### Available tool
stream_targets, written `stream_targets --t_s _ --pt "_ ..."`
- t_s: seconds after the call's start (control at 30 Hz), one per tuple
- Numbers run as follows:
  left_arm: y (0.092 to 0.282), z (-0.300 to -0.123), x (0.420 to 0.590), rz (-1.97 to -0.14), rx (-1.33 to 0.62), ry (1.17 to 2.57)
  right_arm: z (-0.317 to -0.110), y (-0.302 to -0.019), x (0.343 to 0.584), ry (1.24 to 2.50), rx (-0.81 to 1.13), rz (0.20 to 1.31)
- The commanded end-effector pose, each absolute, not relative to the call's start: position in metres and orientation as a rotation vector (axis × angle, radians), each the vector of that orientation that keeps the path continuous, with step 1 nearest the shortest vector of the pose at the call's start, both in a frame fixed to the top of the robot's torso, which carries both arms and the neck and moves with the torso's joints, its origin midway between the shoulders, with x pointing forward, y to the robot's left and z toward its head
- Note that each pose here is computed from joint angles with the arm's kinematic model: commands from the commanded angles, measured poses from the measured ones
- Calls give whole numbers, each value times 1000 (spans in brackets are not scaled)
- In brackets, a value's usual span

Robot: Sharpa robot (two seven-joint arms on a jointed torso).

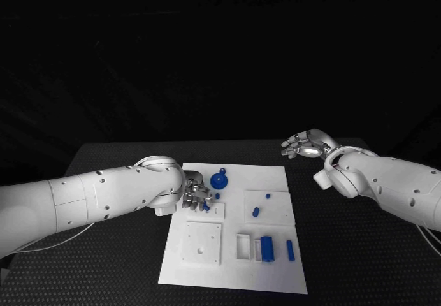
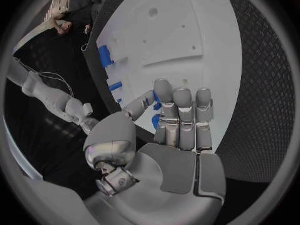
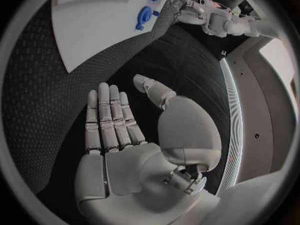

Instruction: Assemble the parts on the task board

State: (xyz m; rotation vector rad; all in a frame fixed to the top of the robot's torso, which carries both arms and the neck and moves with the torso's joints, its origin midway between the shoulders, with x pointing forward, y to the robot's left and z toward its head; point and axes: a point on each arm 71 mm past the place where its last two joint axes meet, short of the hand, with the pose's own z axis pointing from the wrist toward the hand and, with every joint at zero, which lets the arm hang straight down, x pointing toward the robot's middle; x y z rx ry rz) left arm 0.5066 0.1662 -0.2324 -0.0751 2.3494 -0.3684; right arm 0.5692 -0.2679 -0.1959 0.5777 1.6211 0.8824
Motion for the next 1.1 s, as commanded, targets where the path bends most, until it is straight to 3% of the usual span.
stream_targets --t_s 0.03,1.1 --pt "165 -234 505 -357 -42 2337 -196 -267 569 1630 567 898" --pt "164 -236 502 -356 -25 2324 -196 -267 569 1629 573 900"
